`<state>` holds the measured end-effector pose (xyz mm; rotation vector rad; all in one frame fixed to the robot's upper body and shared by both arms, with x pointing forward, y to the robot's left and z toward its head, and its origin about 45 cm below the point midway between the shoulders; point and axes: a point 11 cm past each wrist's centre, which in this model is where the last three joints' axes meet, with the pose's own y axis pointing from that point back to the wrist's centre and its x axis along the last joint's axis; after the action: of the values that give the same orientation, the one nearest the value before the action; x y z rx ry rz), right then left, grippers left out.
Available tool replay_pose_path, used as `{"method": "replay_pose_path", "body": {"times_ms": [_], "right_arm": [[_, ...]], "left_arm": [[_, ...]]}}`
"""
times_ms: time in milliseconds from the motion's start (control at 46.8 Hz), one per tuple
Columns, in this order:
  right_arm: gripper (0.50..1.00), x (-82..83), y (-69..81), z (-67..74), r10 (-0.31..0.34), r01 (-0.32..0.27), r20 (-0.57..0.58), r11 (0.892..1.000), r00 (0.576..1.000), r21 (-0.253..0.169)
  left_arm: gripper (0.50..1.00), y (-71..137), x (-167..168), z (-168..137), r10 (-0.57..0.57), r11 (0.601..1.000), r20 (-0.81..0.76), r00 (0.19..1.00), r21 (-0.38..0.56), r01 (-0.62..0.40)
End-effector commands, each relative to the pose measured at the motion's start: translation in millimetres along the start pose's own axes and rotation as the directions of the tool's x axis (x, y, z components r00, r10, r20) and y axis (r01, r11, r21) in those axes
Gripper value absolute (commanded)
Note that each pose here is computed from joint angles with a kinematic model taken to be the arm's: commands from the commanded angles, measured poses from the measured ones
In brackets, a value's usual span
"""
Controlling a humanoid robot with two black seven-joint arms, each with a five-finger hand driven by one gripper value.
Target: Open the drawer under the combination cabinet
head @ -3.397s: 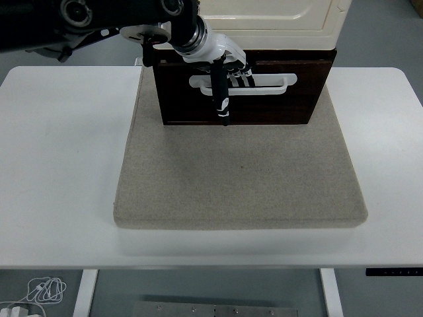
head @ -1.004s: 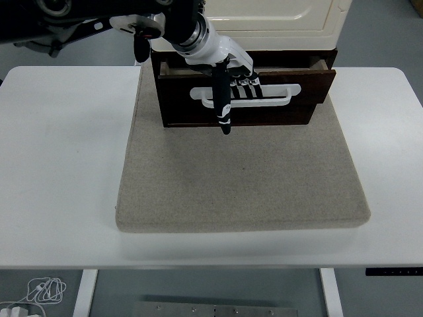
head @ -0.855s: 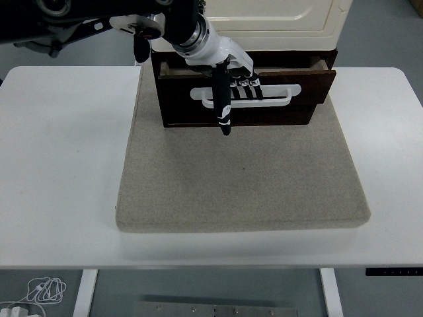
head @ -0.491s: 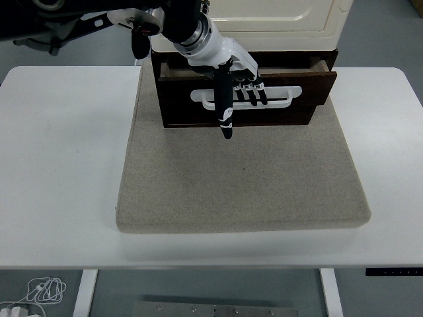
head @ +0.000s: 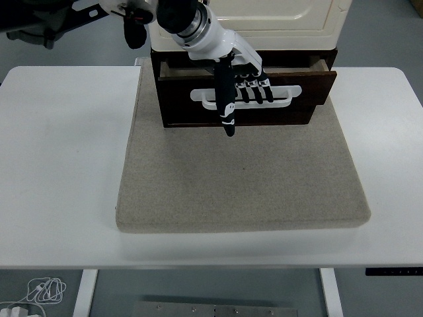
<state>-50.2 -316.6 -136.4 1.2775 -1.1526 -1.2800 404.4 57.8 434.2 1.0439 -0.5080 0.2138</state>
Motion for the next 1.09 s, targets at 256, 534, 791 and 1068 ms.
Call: {"method": "replay_pose_path", "body": {"times_ms": [256,534,791,1068], "right_arm": [[0.926,0.0,0.0,0.0,0.0,0.0,0.0,1.0,1.0,0.0],[0.926,0.0,0.0,0.0,0.0,0.0,0.0,1.0,1.0,0.0],[0.926,0.0,0.0,0.0,0.0,0.0,0.0,1.0,1.0,0.0],[0.926,0.0,0.0,0.0,0.0,0.0,0.0,1.0,1.0,0.0]], "left_arm": [[1.0,55.9,27.7,57.5,0.081,0.934,-0.074,0.994,-0.341,-0.102],[1.0,154.7,75.6,88.3,0.173,0.687,-0.261,0.95,-0.66,-0.306],[1.0,240.5,135.7,42.5,0.186,0.387,-0.54,0.821,-0.728,-0.566],[1.0,302.7,175.0,-48.1,0.19,0.047,-0.826,0.53,-0.532,-0.846]]}}
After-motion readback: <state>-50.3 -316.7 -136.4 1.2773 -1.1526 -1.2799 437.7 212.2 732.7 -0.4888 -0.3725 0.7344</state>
